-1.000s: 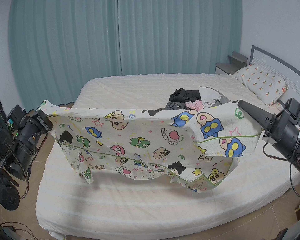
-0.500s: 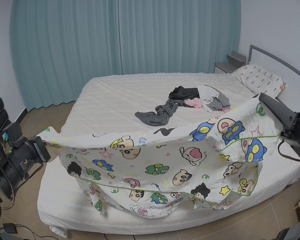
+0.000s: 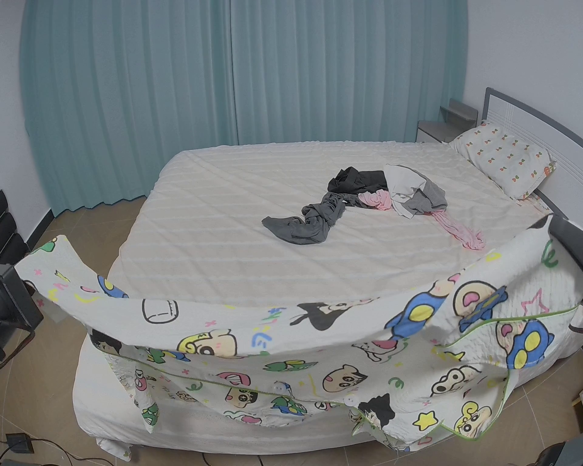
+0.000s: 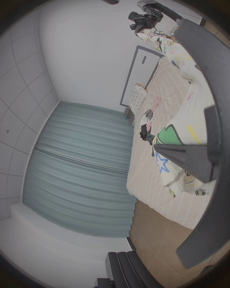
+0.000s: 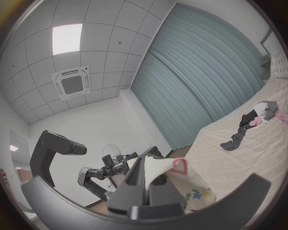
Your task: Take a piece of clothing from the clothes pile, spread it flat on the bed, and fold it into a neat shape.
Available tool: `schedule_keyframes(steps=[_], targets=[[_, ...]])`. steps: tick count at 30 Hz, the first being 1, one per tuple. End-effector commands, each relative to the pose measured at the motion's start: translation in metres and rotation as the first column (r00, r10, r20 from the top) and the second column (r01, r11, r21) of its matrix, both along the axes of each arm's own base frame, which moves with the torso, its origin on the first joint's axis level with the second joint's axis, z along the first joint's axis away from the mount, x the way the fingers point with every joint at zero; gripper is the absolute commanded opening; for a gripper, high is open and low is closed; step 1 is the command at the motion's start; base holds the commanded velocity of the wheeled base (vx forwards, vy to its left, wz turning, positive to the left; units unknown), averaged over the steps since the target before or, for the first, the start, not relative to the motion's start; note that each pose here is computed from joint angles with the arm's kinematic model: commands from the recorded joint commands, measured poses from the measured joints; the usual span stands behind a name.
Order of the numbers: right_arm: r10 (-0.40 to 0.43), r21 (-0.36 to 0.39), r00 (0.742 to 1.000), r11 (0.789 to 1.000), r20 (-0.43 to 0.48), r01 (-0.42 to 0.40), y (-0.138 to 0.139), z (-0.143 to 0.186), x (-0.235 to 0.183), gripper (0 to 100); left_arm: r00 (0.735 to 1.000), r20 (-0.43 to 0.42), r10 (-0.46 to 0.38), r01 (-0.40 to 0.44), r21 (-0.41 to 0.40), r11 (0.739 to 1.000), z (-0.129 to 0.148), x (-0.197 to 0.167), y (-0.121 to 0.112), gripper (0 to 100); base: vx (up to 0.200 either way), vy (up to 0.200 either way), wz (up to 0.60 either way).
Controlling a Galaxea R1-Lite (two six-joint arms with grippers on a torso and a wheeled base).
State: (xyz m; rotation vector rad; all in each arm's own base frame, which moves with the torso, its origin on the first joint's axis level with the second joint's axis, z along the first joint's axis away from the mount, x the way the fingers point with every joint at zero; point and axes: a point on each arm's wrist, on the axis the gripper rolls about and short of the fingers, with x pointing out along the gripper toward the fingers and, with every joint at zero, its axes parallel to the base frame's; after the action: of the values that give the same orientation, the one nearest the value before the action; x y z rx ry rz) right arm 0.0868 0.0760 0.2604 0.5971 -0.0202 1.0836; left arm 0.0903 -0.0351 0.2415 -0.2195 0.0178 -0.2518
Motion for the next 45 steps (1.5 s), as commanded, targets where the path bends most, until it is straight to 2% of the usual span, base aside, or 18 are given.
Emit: schedule_keyframes(steps=[1, 6, 12, 16, 19, 21, 25, 27, 31, 32, 37, 40, 45], targets=[[0.037, 0.016, 0.999, 0.999, 0.036, -0.038, -0.007, 0.005, -0.011, 0, 0.997, 0.026, -0.074, 0.075, -0.043, 0.996, 0.009, -0.014, 0.001, 0, 0.0, 0.0, 0.0], [0.105, -0.03, 0.994, 0.994, 0.007, -0.105, -0.007, 0.0, -0.014, 0, 0.985, 0.003, -0.173, 0.173, -0.045, 0.984, 0.007, -0.022, -0.003, 0, 0.0, 0.0, 0.0], [0.187, -0.037, 0.982, 0.982, 0.0, -0.187, -0.009, 0.0, -0.026, 0, 0.976, 0.021, -0.217, 0.218, -0.07, 0.974, 0.01, -0.029, -0.003, 0, 0.0, 0.0, 0.0], [0.188, -0.031, 0.982, 0.982, 0.005, -0.188, -0.01, 0.002, -0.027, 0, 0.965, 0.003, -0.263, 0.262, -0.102, 0.96, 0.015, -0.036, -0.002, 0, 0.0, 0.0, 0.0], [0.175, -0.035, 0.985, 0.984, -0.01, -0.175, -0.008, 0.001, -0.024, 0, 0.962, -0.041, -0.271, 0.267, -0.096, 0.959, 0.015, -0.037, -0.002, 0, 0.0, 0.0, 0.0], [0.175, -0.035, 0.985, 0.984, -0.01, -0.175, -0.008, 0.001, -0.024, 0, 0.962, -0.041, -0.271, 0.267, -0.096, 0.959, 0.015, -0.037, -0.002, 0, 0.0, 0.0, 0.0], [0.172, 0.013, 0.983, 0.985, -0.057, -0.172, -0.008, 0.007, -0.022, 0, 0.955, -0.103, -0.279, 0.259, -0.173, 0.95, 0.025, -0.037, -0.002, 0, 0.0, 0.0, 0.0], [0.168, 0.01, 0.983, 0.986, -0.069, -0.168, -0.006, 0.006, -0.02, 0, 0.952, -0.127, -0.279, 0.253, -0.186, 0.949, 0.026, -0.035, -0.004, 0, 0.0, 0.0, 0.0], [0.083, -0.022, 0.988, 0.996, -0.13, -0.086, -0.002, -0.001, 0.001, 0, 0.943, -0.198, -0.267, 0.237, -0.163, 0.958, 0.015, -0.023, -0.013, 0, 0.0, 0.0, 0.0], [0.083, -0.022, 0.988, 0.996, -0.13, -0.086, -0.002, -0.001, 0.001, 0, 0.943, -0.198, -0.267, 0.237, -0.163, 0.958, 0.015, -0.023, -0.013, 0, 0.0, 0.0, 0.0], [-0.023, -0.066, 0.981, 0.998, -0.193, 0.01, 0.001, -0.011, 0.029, 0, 0.931, -0.276, -0.241, 0.211, -0.132, 0.968, 0.005, -0.006, -0.024, 0, 0.0, 0.0, 0.0], [-0.051, -0.079, 0.976, 0.996, -0.213, 0.035, 0.001, -0.014, 0.037, 0, 0.929, -0.303, -0.213, 0.183, -0.125, 0.975, 0.002, 0.004, -0.028, 0, 0.0, 0.0, 0.0], [-0.123, -0.117, 0.961, 0.988, -0.249, 0.096, 0.0, -0.023, 0.059, 0, 0.918, -0.352, -0.181, 0.114, -0.201, 0.973, -0.004, 0.033, -0.043, 0, 0.0, 0.0, 0.0]])
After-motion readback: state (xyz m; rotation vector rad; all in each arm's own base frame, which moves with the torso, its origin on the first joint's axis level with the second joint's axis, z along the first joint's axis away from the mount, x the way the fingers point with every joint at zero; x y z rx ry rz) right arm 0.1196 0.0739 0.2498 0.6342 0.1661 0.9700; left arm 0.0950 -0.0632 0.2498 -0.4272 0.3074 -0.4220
